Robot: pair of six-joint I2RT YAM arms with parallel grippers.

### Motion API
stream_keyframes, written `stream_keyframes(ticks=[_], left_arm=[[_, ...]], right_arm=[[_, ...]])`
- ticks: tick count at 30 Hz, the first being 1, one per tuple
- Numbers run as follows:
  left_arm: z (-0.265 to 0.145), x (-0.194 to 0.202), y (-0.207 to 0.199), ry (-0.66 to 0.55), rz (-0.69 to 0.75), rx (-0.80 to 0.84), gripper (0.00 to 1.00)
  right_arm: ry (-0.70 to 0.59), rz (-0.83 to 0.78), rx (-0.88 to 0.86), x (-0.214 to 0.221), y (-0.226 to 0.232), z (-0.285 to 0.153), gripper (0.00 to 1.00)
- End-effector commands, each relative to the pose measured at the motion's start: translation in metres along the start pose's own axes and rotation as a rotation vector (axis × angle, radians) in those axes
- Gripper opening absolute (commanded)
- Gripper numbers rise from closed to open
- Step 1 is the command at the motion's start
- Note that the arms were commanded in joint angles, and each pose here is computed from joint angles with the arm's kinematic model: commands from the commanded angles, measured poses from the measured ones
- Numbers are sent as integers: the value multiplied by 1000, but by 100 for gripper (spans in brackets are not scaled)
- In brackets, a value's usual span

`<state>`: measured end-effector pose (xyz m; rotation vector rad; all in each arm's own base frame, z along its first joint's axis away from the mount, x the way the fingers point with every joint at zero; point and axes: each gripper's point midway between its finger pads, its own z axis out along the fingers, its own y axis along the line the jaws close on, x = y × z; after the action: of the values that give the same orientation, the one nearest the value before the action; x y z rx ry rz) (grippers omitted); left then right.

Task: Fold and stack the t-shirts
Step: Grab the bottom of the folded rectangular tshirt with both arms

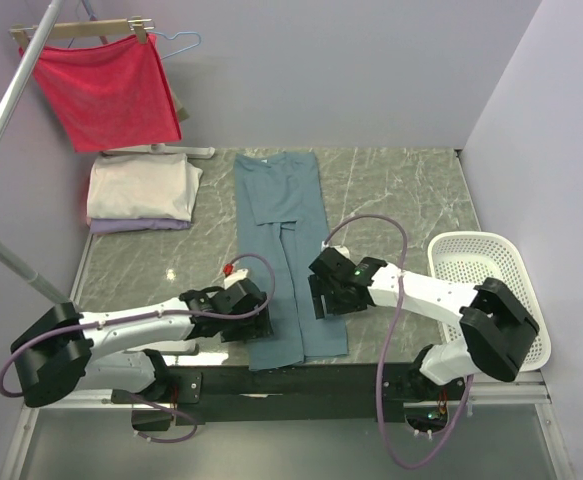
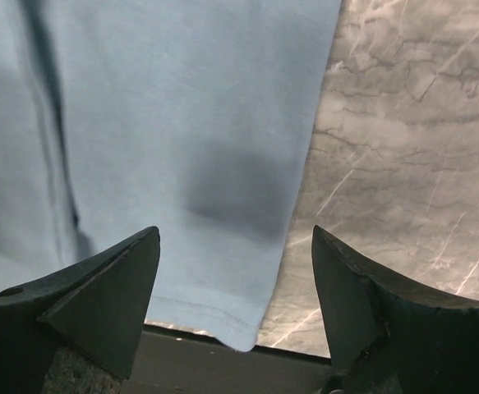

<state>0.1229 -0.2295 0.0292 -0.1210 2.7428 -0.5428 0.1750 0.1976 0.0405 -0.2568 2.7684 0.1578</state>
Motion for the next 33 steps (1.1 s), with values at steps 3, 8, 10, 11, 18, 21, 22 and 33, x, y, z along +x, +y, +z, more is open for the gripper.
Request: stream_keyframes(ticks=[3, 8, 10, 11, 18, 21, 22, 33], left_arm=[[9, 20, 15, 67, -2, -20, 72], [3, 29, 28, 79, -29, -27, 70], [2, 34, 33, 92, -38, -30, 70], [0, 35, 33, 93, -43, -23, 69], [-3, 45, 46, 130, -27, -49, 68], [1, 51, 50, 155, -15, -57, 55], [3, 54, 52, 166, -11, -62, 50], [4, 59, 78, 180, 7, -209, 11]], right_arm=[[38, 6, -48, 9, 3, 9, 80], [75, 27, -103, 23, 7, 7, 79], [102, 34, -119, 32, 7, 8, 78], [111, 37, -128, 35, 7, 9, 78], [148, 80, -158, 51, 5, 8, 76], [155, 97, -159, 55, 3, 8, 71], [160, 106, -165, 56, 2, 8, 64], [174, 184, 29, 63, -36, 22, 5]])
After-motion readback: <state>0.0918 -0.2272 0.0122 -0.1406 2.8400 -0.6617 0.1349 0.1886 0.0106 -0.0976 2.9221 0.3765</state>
